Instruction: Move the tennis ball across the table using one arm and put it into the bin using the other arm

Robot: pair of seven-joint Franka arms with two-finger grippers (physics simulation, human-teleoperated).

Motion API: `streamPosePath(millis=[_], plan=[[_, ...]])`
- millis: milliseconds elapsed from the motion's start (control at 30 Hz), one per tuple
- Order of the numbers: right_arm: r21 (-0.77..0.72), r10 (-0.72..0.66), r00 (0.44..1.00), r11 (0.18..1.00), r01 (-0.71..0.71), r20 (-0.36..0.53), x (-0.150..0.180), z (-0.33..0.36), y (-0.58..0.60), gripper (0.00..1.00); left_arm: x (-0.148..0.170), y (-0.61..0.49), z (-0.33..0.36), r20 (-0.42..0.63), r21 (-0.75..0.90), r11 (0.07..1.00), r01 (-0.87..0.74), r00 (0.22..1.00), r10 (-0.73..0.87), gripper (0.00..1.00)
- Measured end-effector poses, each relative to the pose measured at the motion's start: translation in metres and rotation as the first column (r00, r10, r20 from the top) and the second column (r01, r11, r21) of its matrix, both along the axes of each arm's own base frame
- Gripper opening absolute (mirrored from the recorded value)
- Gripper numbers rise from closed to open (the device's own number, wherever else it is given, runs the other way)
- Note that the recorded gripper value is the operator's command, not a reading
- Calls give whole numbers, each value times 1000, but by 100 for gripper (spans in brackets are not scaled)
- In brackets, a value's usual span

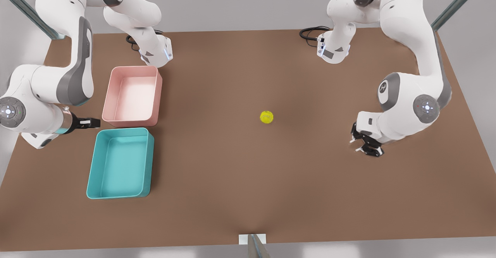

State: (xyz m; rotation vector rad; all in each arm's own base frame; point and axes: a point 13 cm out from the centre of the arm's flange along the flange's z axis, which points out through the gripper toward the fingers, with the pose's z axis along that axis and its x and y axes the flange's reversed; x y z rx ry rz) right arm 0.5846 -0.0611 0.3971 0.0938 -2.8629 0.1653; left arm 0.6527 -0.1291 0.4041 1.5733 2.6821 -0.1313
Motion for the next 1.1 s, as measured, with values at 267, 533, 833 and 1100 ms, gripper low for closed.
streamPosePath(millis=[267, 533, 833, 1100], plan=[[49, 370, 929, 928, -369, -25, -7, -53, 277, 100, -93, 24, 48, -267, 191, 898, -396, 860, 435, 100], [48, 346, 938, 937, -346, 5, -121, -165, 372, 100, -107, 45, 31, -266, 350, 707, -615, 659, 704, 100], [91, 197, 955, 971, -222, 222, -177, -257, 416, 100, -120, 52, 31, -228, 446, 539, -714, 492, 840, 100], [135, 64, 955, 985, -107, 289, -218, -294, 436, 100, -123, 55, 29, -188, 485, 435, -759, 395, 899, 100]])
